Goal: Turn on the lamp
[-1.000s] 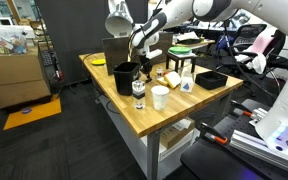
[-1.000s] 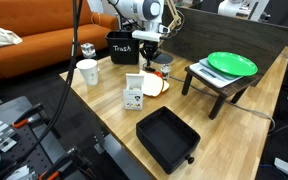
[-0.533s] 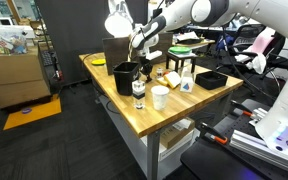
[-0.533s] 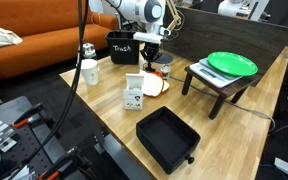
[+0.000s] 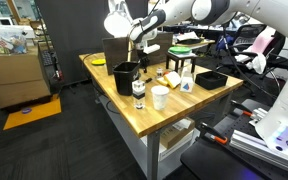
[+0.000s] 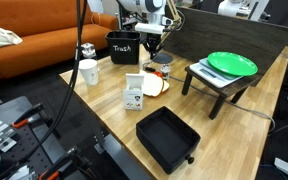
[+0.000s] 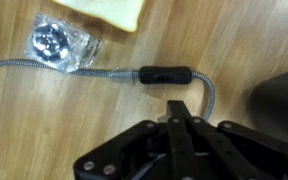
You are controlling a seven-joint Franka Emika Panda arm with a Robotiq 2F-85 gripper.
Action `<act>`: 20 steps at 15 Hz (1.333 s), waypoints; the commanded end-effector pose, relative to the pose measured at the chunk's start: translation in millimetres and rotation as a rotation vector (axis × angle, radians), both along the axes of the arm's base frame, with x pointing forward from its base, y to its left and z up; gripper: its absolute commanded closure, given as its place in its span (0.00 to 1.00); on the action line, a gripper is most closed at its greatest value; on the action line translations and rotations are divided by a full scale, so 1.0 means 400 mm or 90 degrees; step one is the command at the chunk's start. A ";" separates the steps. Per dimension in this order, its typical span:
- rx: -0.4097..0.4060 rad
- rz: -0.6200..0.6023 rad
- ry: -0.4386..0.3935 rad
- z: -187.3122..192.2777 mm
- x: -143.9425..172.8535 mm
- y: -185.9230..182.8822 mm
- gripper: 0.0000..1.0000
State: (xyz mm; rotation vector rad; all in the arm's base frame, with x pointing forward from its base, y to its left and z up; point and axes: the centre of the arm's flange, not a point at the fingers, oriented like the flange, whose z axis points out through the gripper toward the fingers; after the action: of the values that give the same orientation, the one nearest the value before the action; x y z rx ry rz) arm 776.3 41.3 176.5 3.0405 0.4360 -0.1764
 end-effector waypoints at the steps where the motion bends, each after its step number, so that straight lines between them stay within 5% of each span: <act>1: -0.006 -0.005 -0.009 0.073 -0.050 -0.002 1.00; 12: -0.051 -0.174 0.035 0.140 -0.266 -0.091 1.00; 20: 0.012 -0.351 -0.015 0.323 -0.479 -0.087 1.00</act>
State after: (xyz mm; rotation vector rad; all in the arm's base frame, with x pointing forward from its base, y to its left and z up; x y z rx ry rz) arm 655.3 8.1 287.3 3.0521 -0.2790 -0.2672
